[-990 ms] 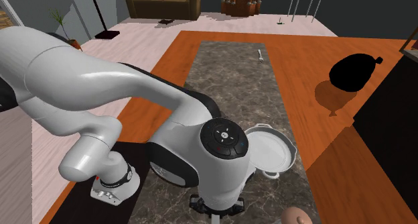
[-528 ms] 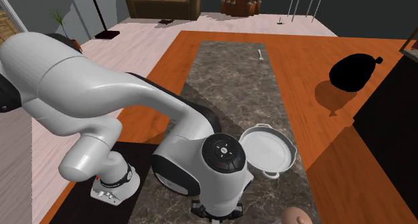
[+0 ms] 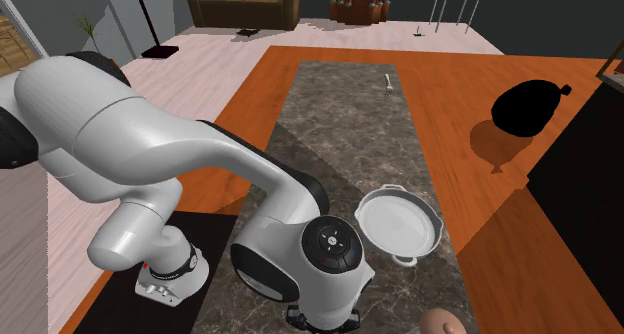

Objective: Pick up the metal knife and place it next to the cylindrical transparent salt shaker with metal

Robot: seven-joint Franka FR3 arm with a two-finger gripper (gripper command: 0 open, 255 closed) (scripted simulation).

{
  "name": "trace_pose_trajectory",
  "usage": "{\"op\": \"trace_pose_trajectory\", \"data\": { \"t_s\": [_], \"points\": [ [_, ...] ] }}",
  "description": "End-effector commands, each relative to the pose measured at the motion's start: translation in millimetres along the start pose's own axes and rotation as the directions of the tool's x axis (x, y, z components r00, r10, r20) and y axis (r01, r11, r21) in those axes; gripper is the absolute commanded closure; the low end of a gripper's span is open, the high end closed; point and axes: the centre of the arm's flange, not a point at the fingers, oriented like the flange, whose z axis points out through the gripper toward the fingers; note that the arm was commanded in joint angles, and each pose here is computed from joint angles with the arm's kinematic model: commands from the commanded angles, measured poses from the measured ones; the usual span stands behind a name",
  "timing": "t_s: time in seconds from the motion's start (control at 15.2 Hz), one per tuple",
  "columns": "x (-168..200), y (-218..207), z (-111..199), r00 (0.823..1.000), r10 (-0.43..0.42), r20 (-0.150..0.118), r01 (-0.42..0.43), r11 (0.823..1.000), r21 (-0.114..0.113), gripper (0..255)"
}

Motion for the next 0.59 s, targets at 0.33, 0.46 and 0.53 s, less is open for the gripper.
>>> {"op": "trace_pose_trajectory", "data": {
  "t_s": [0.33,0.46,0.53],
  "points": [
    [0.1,0.4,1.1,1.000,0.000,0.000,0.000,1.000,0.000,0],
    [0.1,0.4,1.1,1.000,0.000,0.000,0.000,1.000,0.000,0],
    [0.1,0.4,1.1,1.000,0.000,0.000,0.000,1.000,0.000,0]
  ]
}}
